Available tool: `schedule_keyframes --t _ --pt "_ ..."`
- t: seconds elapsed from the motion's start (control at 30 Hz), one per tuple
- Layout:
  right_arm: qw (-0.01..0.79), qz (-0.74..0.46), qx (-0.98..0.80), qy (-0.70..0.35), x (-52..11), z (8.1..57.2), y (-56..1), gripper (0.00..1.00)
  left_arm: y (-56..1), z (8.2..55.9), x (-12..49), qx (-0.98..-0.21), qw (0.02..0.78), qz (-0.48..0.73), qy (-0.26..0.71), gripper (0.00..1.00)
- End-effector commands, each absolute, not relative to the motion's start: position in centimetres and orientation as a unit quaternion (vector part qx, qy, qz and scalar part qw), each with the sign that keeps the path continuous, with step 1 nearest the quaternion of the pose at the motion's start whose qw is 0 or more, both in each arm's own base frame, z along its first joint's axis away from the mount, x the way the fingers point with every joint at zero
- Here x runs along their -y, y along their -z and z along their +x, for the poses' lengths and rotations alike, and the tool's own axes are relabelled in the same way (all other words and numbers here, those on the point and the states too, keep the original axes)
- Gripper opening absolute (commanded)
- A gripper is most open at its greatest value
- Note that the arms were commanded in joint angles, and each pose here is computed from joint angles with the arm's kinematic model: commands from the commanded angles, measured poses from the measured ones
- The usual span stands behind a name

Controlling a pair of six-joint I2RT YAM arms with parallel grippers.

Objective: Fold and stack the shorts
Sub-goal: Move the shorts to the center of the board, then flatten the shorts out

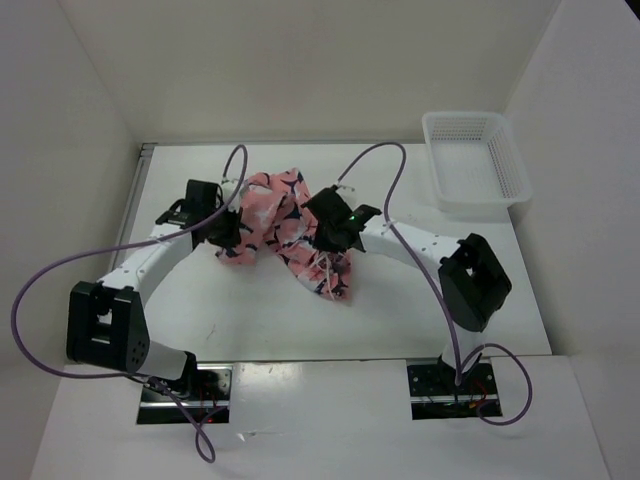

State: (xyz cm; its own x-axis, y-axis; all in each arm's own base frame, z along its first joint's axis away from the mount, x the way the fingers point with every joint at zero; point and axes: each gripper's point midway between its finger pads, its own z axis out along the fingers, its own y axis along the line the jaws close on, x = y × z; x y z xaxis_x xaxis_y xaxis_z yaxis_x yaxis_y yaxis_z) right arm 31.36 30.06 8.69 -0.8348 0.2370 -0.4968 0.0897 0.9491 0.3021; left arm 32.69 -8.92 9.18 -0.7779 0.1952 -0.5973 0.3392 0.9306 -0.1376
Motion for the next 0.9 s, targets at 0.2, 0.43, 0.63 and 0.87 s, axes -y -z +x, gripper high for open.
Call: schedule_keyframes --t 0.2,0.43,0.63,0.87 --pt "0.498 0.12 -0.835 -0.201 -24.1 43.0 -31.4 0.01 -29.6 43.1 7.9 -0.809 0.547 0.153 0.152 0.0" --pt "0.592 0.139 -0.754 -0.249 -17.9 45.6 -45.0 0.01 -44.3 46.1 6.4 -0.716 0.658 0.18 0.149 0.0" --pt "0.608 0.142 -0.738 -0.254 -14.5 41.7 -44.5 0.01 -45.4 43.6 6.2 -0.698 0.666 0.203 0.168 0.0" --pt "0.55 0.191 -0.782 -0.223 -9.6 35.4 -32.7 0.47 -29.2 35.6 8.2 -0.778 0.547 0.19 0.244 0.92"
